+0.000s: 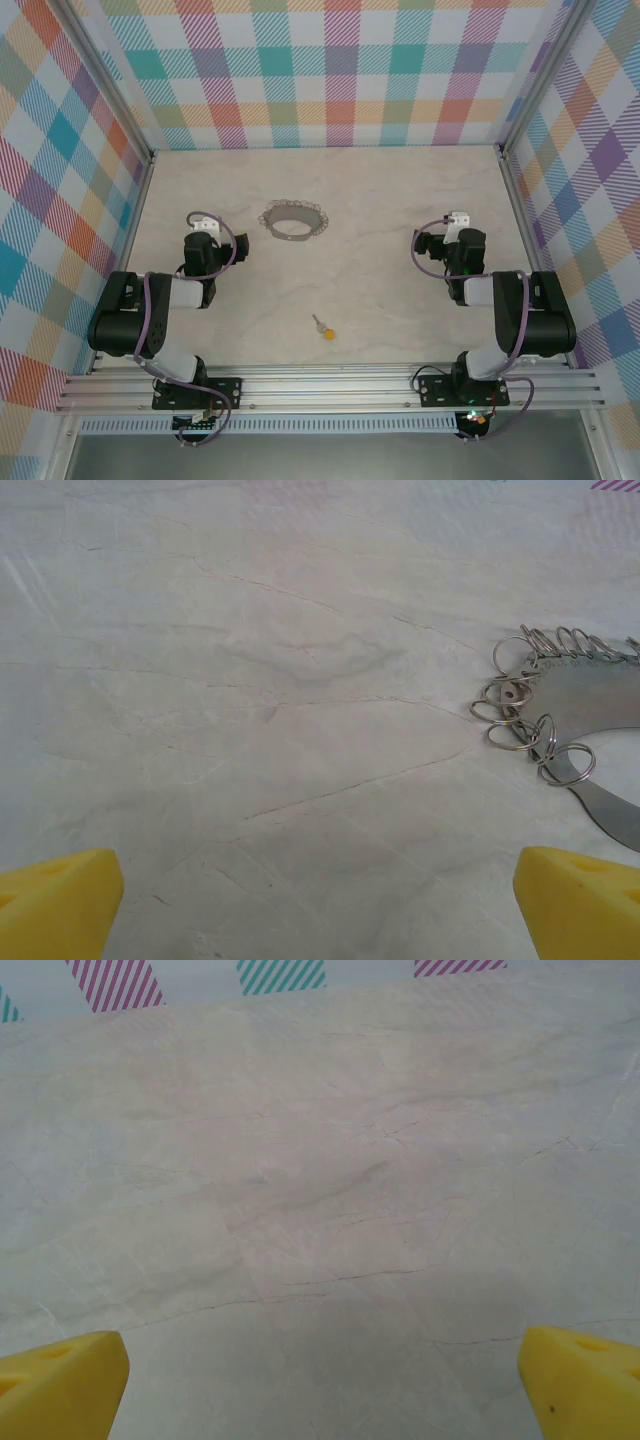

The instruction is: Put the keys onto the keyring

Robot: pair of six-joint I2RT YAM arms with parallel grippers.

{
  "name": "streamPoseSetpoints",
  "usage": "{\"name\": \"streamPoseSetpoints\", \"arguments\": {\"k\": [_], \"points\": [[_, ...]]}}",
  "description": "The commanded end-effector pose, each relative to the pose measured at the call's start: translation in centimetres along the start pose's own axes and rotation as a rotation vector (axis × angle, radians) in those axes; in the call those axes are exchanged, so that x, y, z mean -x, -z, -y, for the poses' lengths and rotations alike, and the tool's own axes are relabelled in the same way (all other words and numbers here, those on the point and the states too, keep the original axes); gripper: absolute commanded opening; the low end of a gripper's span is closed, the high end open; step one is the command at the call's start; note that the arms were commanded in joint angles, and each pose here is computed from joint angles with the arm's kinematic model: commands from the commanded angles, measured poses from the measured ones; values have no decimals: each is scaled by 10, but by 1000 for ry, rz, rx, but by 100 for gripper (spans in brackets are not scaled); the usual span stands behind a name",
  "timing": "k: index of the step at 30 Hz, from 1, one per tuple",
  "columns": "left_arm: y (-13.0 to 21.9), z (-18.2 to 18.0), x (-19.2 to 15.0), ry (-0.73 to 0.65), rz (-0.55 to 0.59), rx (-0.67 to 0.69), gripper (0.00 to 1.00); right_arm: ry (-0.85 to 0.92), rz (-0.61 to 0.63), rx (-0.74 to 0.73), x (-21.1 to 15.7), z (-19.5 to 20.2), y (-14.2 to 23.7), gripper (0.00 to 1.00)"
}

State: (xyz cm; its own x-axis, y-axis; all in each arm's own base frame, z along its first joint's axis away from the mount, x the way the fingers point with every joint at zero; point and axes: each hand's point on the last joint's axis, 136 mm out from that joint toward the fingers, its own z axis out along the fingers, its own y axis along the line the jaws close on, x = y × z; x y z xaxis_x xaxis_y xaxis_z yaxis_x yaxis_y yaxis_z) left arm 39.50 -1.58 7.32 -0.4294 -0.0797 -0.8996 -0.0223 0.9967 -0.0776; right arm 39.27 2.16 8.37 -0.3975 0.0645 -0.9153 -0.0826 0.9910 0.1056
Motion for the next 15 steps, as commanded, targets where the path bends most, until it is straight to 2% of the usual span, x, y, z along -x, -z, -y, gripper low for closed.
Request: {"name": "streamPoseSetpoints", "arguments": {"k": [1,15], "points": [[-2,0,6,-14,16,1,100,23,22,11,9,-1,-1,100],[-2,0,7,-12,19,1,100,24,23,10,9,-1,-1,100]]}}
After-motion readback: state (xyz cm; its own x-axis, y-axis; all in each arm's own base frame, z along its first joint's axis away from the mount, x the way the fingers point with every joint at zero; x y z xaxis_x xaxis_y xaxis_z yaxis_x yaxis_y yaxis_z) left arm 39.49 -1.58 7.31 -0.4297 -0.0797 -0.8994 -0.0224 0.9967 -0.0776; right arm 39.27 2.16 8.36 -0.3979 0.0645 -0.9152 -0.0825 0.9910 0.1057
